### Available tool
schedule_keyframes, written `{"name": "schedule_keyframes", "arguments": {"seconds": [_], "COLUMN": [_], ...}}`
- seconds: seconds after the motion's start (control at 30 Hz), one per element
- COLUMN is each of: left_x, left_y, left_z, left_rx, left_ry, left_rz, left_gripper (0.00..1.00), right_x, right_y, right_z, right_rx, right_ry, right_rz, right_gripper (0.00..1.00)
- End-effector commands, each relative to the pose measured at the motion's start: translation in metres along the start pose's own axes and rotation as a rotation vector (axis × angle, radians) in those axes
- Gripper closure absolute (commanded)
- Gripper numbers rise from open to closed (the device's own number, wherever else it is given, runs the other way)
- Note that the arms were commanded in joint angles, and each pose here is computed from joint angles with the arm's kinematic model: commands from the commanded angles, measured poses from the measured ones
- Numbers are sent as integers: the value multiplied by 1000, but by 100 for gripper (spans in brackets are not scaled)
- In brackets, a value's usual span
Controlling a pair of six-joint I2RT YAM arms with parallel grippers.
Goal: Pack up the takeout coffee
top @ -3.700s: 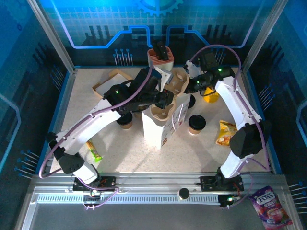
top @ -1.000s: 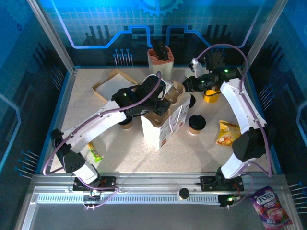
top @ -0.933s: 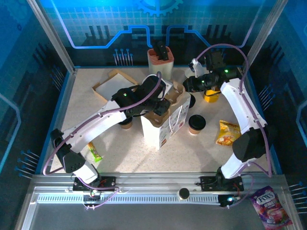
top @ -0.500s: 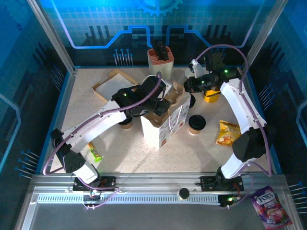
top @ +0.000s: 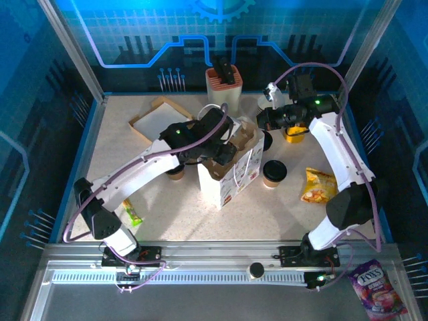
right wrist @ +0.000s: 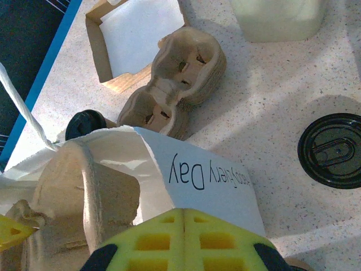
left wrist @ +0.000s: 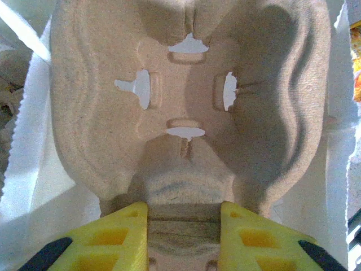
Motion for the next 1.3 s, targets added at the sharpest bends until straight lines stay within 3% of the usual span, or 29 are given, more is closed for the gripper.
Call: {"name": "schedule_keyframes", "arguments": {"seconds": [0.0, 1.27], "left_x": [-9, -17], "left_y": [4, 29], "left_z": [-2, -3], "left_rx": [-11, -14], "left_ry": [14, 74], "left_rz": [67, 260], "left_gripper": [70, 69], "right_x": [1, -26], "right_y": [-10, -3], "right_z": [3, 24], "right_rx": [17, 11], "right_ry": [-16, -17], "right_rz": [-38, -25], "right_gripper": [99, 96]}}
Point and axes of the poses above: each hand's point on the last joint's axis, 136 mm out from that joint toward the fingers, its own y axis out along the fingers, its own z axis along the line the jaws close on, x = y × z, the point moved 8 cm from there along -y, back along the fingers
